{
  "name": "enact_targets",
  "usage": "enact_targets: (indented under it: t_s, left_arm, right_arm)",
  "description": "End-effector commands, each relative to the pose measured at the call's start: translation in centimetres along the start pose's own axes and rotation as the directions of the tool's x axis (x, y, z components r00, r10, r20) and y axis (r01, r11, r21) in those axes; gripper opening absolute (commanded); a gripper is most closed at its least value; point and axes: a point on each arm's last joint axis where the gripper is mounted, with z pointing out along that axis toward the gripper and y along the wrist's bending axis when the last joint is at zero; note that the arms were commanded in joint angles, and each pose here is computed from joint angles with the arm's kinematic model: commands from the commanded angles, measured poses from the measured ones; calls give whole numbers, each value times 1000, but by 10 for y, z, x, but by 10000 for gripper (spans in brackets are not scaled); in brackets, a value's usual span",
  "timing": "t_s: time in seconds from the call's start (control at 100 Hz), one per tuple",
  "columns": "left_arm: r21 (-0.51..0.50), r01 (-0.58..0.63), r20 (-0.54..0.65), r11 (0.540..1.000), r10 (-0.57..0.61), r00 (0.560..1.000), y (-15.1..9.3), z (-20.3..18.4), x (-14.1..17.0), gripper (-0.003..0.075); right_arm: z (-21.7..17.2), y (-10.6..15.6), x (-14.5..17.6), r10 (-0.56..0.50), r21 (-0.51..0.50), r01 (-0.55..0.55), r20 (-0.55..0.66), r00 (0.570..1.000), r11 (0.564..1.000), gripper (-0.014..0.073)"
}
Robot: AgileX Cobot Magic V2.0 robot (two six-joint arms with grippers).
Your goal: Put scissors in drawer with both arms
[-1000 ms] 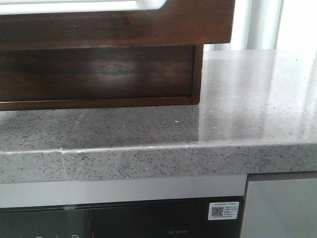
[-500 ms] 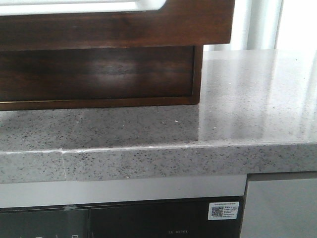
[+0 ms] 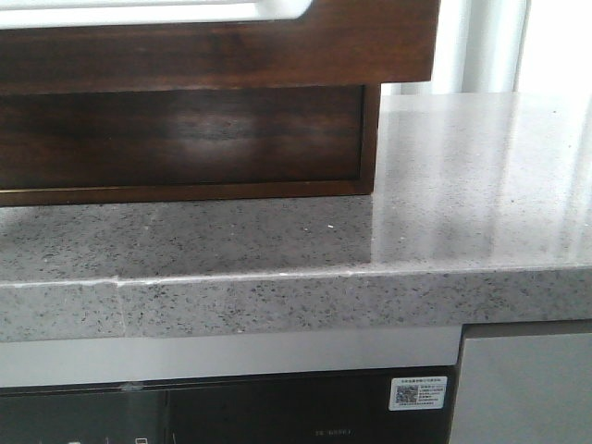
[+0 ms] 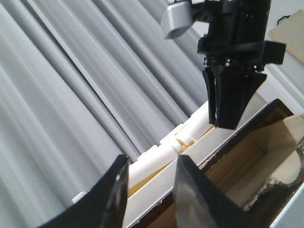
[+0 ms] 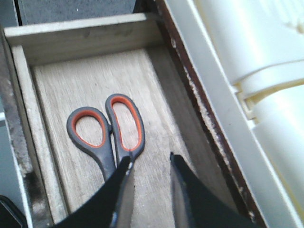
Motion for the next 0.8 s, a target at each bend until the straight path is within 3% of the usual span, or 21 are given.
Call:
enact_targets:
  t_s: [0.0, 0.14, 0.36, 0.49, 0.57, 0.79]
  left_arm:
    - [-17, 96, 68, 995, -95, 993, 7, 1, -13, 111]
    - [-35, 99, 74, 994, -96, 993, 8, -4, -15, -20]
    - [-121, 216, 10, 969, -216, 976, 13, -17, -12, -20]
    - [-179, 226, -6, 958, -231, 973, 15, -28, -12, -20]
    - [-219, 234, -77, 947, -256, 964, 17, -28, -5, -20]
    - [-332, 305, -236, 893, -392, 889, 19, -34, 16, -19]
  right_arm:
    - [-47, -3, -19, -4, 83, -7, 139, 990, 997, 97]
    - [-75, 3, -20, -11, 84, -2, 152, 988, 996, 46]
    - [-118, 11, -21, -16, 112, -8, 210, 978, 994, -50]
    - [-146, 16, -22, -20, 136, -16, 257, 966, 991, -50]
    - [-160, 18, -22, -29, 153, -15, 283, 959, 988, -50]
    - [-196, 28, -18, -36, 185, -31, 349, 937, 982, -46]
